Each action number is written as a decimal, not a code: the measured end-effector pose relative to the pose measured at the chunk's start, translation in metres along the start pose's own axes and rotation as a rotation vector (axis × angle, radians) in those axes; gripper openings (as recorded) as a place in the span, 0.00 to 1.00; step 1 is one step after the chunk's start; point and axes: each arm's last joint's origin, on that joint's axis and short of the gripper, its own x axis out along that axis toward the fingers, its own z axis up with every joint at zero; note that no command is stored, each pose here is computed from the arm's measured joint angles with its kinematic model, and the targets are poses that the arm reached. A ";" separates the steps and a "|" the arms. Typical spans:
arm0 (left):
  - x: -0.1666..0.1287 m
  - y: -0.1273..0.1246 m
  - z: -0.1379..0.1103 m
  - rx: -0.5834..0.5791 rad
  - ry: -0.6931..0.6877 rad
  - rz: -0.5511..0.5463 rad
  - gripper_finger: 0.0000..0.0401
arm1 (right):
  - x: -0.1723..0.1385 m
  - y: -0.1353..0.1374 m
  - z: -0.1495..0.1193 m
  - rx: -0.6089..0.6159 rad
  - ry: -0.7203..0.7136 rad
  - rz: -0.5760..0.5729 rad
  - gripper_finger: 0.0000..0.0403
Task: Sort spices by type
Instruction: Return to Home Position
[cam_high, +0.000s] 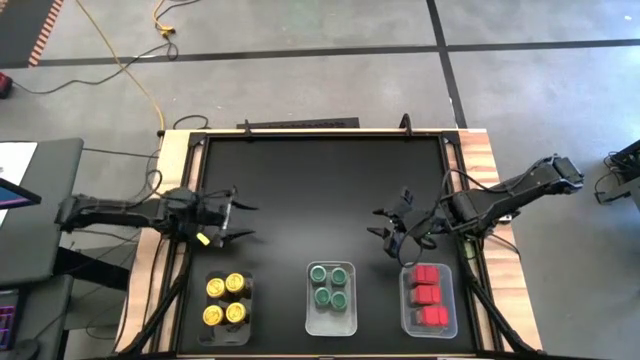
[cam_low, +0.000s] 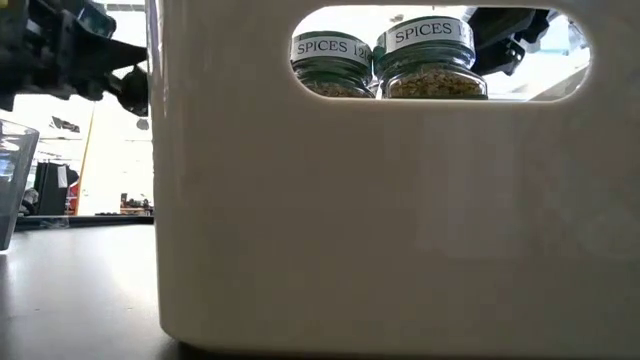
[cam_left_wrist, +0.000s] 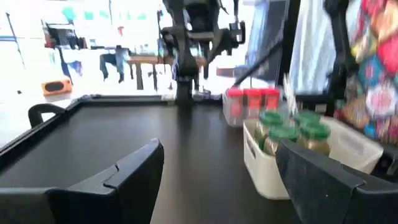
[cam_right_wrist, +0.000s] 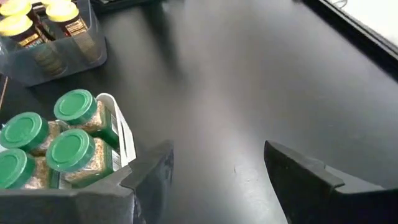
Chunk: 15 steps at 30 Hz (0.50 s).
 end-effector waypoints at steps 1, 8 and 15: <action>-0.004 0.000 -0.003 -0.018 -0.022 0.004 0.74 | 0.000 -0.001 0.000 -0.010 0.000 -0.002 0.69; -0.022 0.000 -0.010 -0.001 -0.147 0.013 0.74 | 0.004 -0.007 0.005 0.008 -0.013 -0.027 0.69; -0.023 0.002 -0.021 0.015 -0.043 0.035 0.74 | 0.006 -0.011 0.008 0.026 -0.015 -0.016 0.69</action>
